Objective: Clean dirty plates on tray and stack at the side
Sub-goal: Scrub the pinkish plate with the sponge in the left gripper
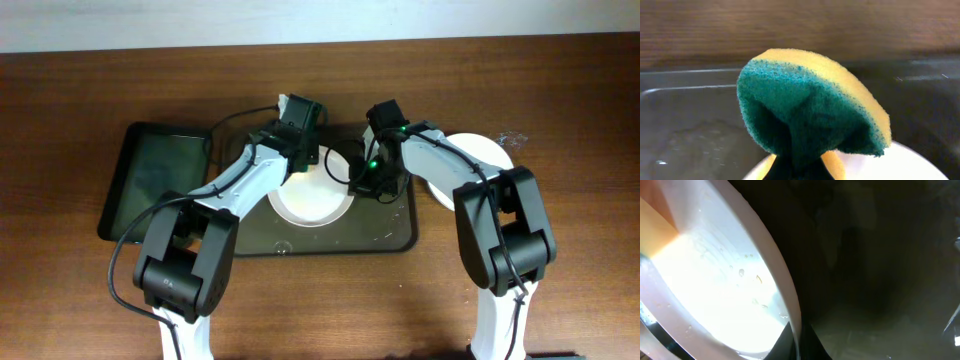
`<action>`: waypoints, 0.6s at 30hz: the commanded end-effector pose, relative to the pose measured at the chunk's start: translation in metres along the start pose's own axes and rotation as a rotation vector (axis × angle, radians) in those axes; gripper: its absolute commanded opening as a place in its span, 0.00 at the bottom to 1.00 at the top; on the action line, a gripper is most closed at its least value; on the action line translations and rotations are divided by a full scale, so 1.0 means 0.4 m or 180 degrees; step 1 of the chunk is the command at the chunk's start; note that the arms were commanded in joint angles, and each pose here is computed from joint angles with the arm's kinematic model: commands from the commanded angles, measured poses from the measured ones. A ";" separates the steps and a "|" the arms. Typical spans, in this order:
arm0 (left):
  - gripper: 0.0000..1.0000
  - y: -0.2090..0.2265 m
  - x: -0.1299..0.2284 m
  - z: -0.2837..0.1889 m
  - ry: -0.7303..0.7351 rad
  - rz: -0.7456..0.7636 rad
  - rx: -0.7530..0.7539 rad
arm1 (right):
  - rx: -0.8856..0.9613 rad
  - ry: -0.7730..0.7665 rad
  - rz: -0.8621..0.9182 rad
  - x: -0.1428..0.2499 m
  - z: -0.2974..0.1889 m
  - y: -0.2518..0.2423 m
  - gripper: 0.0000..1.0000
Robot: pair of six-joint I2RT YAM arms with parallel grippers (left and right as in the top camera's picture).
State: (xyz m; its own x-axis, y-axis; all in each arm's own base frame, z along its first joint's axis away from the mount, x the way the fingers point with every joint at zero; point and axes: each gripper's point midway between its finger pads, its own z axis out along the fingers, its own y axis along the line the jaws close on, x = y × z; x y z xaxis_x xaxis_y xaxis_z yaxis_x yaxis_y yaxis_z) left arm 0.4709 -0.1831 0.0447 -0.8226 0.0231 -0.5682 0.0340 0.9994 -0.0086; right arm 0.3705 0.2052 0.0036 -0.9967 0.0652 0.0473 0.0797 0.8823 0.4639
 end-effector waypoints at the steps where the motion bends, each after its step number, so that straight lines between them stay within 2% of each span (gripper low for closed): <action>1: 0.00 0.054 0.013 0.006 0.0019 -0.0210 -0.0281 | 0.0146 0.0127 -0.0047 0.032 0.038 -0.014 0.04; 4: 0.00 0.047 0.095 0.014 0.0419 -0.0212 -0.0183 | 0.0145 0.0127 -0.0046 0.032 0.038 -0.014 0.04; 10: 0.00 -0.078 0.297 -0.080 0.1766 0.0044 0.1150 | 0.0140 0.0104 0.0071 0.024 0.032 -0.025 0.04; 14: 0.00 -0.135 0.351 -0.158 0.2051 0.0555 0.1984 | 0.0118 0.0086 0.0127 0.014 0.023 -0.037 0.04; 18: 0.00 -0.138 0.360 -0.164 0.2048 0.0707 0.2031 | 0.0055 0.0092 0.0168 0.010 0.017 -0.040 0.04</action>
State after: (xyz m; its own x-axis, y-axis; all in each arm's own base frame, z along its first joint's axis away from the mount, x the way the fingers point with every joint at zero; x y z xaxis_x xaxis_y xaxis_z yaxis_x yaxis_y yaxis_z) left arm 0.3323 -0.2143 0.0180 -0.9517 0.3045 -0.0403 0.2947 0.8679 -0.4000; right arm 0.3646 0.2077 0.0038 -0.9968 0.0475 0.0635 0.0718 0.8804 0.4688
